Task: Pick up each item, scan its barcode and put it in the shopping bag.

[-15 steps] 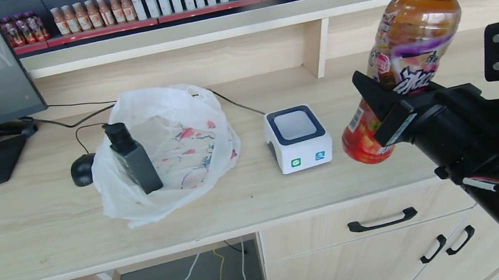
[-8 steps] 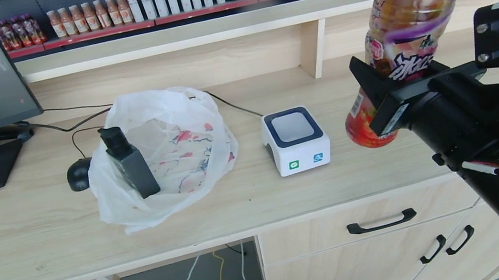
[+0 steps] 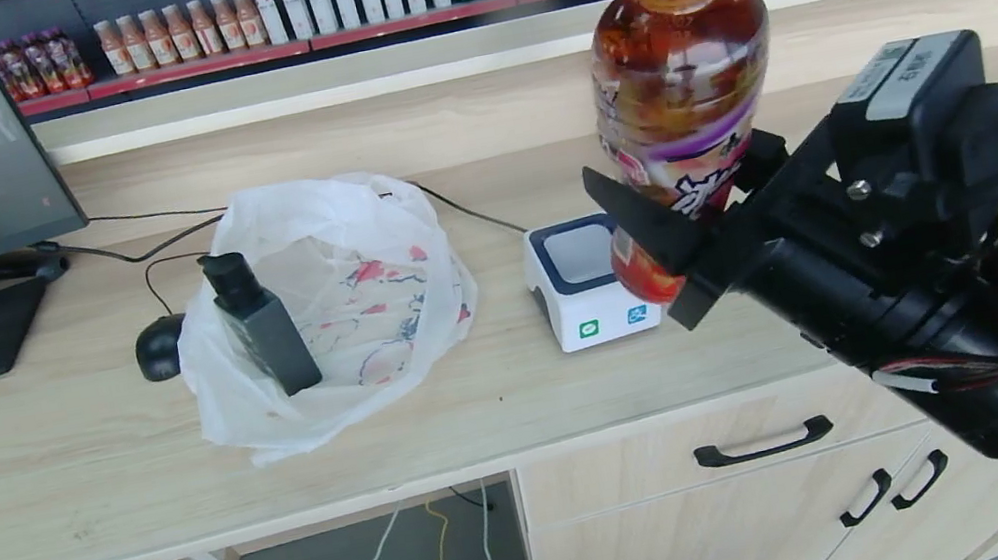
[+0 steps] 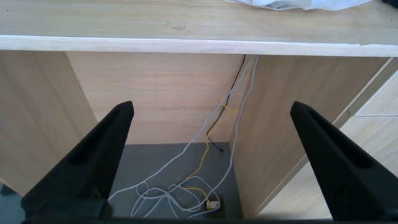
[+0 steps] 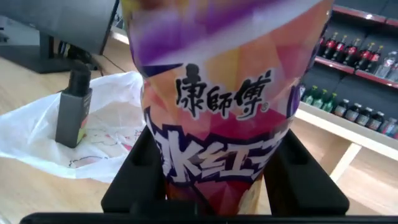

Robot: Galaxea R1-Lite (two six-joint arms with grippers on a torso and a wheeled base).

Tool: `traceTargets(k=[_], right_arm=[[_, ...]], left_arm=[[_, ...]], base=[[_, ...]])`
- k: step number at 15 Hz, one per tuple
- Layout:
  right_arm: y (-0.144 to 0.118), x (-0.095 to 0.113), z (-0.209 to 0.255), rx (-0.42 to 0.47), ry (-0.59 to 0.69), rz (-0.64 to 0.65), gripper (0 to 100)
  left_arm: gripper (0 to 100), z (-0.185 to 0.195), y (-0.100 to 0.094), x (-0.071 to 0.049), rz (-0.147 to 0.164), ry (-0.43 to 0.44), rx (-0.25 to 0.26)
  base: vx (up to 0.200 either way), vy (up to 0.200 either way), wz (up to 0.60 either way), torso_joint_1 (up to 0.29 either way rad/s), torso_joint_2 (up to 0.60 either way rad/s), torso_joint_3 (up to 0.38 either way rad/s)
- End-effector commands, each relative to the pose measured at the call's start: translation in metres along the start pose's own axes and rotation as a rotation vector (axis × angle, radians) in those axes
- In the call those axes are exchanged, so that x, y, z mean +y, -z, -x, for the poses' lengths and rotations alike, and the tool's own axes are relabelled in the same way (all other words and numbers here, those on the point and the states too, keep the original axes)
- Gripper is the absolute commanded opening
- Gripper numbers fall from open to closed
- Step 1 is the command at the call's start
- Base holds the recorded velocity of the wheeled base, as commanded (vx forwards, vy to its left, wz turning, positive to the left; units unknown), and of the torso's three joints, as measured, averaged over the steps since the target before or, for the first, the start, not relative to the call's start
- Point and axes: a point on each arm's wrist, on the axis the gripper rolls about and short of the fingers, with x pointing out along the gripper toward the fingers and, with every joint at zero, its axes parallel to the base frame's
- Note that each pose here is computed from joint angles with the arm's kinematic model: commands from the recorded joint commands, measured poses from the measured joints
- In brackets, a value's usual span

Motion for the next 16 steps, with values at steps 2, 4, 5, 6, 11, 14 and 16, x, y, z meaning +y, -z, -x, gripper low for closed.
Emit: traceTargets(k=[2,4,5,6,11,14,16], right_arm=[[0.002,0.019,-0.018,0.085,-0.127,0.001,0],[-0.004,0.011,-0.024,0.105,-0.118,0.024,0],[-0.003,0.005,-0.028,0.109,-0.099,0.032,0],[-0.002,0.004,-0.031,0.109,-0.098,0.034,0],[-0.003,-0.007,-0.049,0.164,-0.088,0.059,0],[0.004,-0.012,-0.054,0.244,-0.023,0.177,0],[0.012,-0.020,-0.060,0.263,-0.006,0.345,0]], left_arm=[[100,0.000,0.000,0.000,0.000,0.000,0.000],[100,0.000,0.000,0.000,0.000,0.000,0.000],[100,0.000,0.000,0.000,0.000,0.000,0.000],[100,0.000,0.000,0.000,0.000,0.000,0.000],[100,0.000,0.000,0.000,0.000,0.000,0.000],[100,0.000,0.000,0.000,0.000,0.000,0.000],[100,0.000,0.000,0.000,0.000,0.000,0.000]], base=[[0.000,0.000,0.00,0.000,0.00,0.000],[0.000,0.000,0.00,0.000,0.00,0.000],[0.000,0.000,0.00,0.000,0.00,0.000],[0.000,0.000,0.00,0.000,0.00,0.000],[0.000,0.000,0.00,0.000,0.00,0.000],[0.000,0.000,0.00,0.000,0.00,0.000],[0.000,0.000,0.00,0.000,0.00,0.000]])
